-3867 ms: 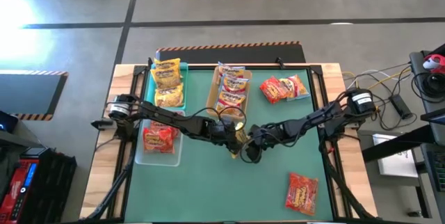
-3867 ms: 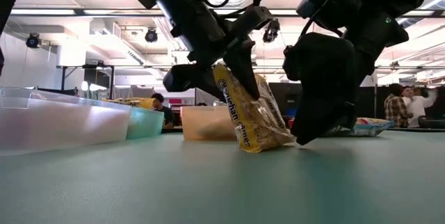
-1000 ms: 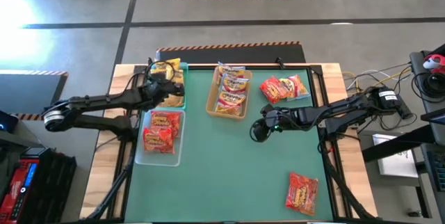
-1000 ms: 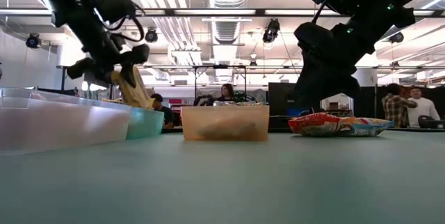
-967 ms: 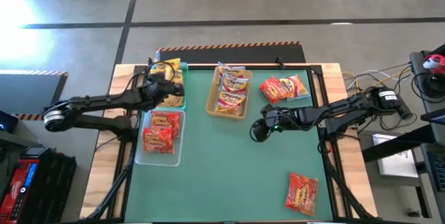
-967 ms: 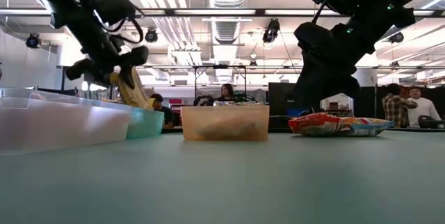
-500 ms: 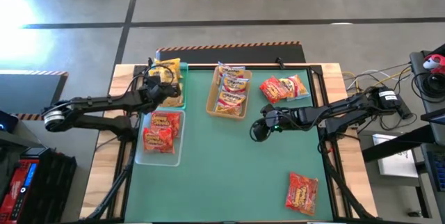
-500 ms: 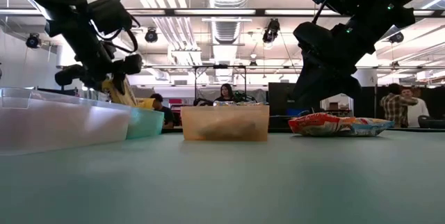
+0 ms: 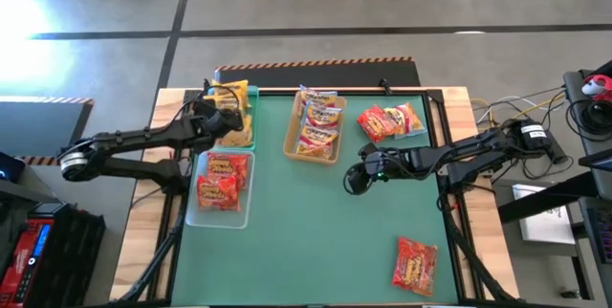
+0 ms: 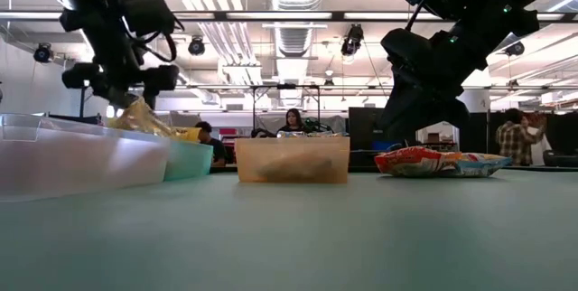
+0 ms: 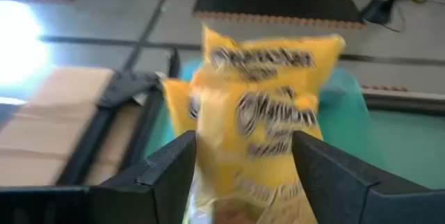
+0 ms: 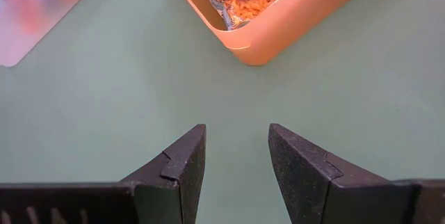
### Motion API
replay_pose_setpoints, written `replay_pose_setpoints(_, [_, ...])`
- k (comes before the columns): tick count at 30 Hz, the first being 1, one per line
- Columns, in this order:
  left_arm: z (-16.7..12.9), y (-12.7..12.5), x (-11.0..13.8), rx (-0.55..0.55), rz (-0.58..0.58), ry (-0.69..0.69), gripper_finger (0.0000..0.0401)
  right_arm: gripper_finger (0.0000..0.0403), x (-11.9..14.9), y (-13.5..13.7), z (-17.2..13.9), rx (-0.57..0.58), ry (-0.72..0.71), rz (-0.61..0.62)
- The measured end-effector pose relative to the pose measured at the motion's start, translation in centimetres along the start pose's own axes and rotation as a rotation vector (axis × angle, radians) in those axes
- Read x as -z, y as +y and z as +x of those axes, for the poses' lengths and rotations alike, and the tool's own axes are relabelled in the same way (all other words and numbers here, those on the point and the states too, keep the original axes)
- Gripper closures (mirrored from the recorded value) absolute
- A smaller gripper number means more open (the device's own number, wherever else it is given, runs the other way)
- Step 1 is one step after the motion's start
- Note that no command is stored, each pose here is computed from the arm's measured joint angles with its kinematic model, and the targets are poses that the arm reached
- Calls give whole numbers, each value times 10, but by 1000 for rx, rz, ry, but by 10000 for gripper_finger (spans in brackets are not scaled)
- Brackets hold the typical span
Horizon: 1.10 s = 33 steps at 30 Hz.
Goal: Sort Maruchan noodles
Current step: Put the yellow noodle pack into the blue bin, then put the orange noodle pack into the white bin
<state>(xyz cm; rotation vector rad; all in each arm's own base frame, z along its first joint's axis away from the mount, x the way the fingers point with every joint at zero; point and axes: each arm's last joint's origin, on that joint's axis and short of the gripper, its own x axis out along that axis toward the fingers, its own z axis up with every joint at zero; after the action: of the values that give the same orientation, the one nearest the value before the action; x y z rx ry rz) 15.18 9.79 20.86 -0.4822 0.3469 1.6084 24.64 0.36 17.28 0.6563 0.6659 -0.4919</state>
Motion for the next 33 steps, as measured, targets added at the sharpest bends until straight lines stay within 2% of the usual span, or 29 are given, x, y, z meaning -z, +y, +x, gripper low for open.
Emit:
replay_pose_setpoints(5, [-8, 2, -15, -76, 34, -49, 173, 255, 0, 0, 0, 0, 0, -1])
replay_pose_setpoints(11, [-15, -4, -29, -47, 0, -50, 173, 255, 0, 0, 0, 3, 0, -3])
replay_pose_setpoints(16, [-17, -11, -31, 73, -56, 66, 173, 255, -1, -3, -6, 16, 9, -9])
replay_pose_setpoints(19, [-14, -17, -24, 162, -111, 137, 173, 255, -3, -7, -10, 32, 11, -28])
replay_pose_setpoints(24, [-9, -40, -9, 408, -204, 256, 173, 255, -13, -17, -15, 69, -4, -47])
replay_pose_setpoints(28, [-16, -62, -4, 576, -261, 215, 173, 255, -22, -34, -22, 139, -3, 0])
replay_pose_setpoints(33, [-26, -86, -2, 659, -223, 183, 180, 255, -30, -55, -34, 230, 11, 48])
